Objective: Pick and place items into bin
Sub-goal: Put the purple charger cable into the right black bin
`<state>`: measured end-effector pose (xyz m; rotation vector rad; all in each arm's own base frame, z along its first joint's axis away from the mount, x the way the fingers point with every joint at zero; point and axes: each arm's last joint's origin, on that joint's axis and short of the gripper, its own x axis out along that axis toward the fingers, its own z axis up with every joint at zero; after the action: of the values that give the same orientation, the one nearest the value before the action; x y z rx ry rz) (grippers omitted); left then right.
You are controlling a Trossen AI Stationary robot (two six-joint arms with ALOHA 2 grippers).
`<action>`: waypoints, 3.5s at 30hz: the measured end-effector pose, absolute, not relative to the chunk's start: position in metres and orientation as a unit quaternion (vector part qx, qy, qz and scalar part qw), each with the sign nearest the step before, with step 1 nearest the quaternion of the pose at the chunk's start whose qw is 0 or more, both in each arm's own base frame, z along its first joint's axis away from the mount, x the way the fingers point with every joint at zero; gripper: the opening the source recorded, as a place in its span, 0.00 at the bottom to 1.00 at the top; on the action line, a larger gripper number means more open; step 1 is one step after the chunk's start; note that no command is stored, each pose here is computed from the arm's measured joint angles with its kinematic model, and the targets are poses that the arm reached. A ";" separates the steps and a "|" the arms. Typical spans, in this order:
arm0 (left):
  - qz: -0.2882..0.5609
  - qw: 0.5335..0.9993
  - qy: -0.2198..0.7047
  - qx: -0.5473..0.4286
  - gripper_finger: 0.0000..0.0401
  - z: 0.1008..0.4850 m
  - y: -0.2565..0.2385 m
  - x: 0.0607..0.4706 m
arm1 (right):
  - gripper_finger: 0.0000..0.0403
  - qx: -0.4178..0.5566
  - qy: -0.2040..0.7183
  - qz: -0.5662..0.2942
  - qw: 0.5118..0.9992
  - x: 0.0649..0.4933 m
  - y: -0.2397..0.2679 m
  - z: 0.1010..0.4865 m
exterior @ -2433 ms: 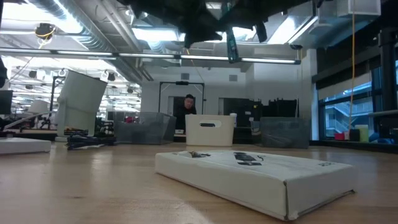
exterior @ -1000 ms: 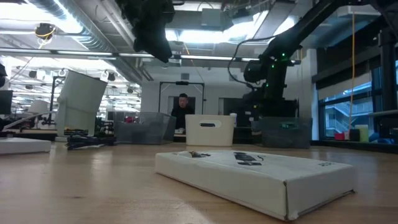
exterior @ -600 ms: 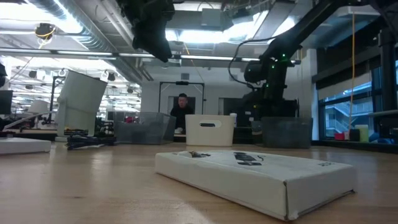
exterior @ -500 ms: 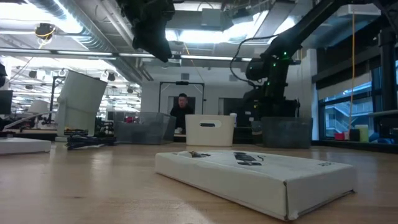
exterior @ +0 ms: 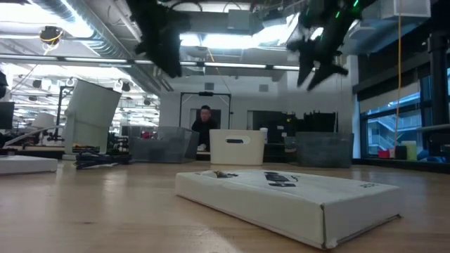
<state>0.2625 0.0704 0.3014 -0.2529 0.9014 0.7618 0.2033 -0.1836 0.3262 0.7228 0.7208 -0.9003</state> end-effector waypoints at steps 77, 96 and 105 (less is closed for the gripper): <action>0.517 0.579 0.450 -0.441 0.22 0.167 0.047 0.245 | 0.42 0.199 0.341 -0.234 0.889 0.228 -0.036 0.363; 0.519 0.536 0.494 -0.447 0.31 0.128 0.049 0.261 | 0.42 0.199 0.340 -0.233 0.889 0.228 -0.036 0.363; 0.435 0.609 0.450 -0.488 0.04 0.166 0.046 0.260 | 0.42 0.198 0.330 -0.231 0.893 0.230 -0.036 0.364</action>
<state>0.2598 0.0461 0.1662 -1.1266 1.0395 1.0048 0.2301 -0.0359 0.3637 0.4115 0.6853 -0.4802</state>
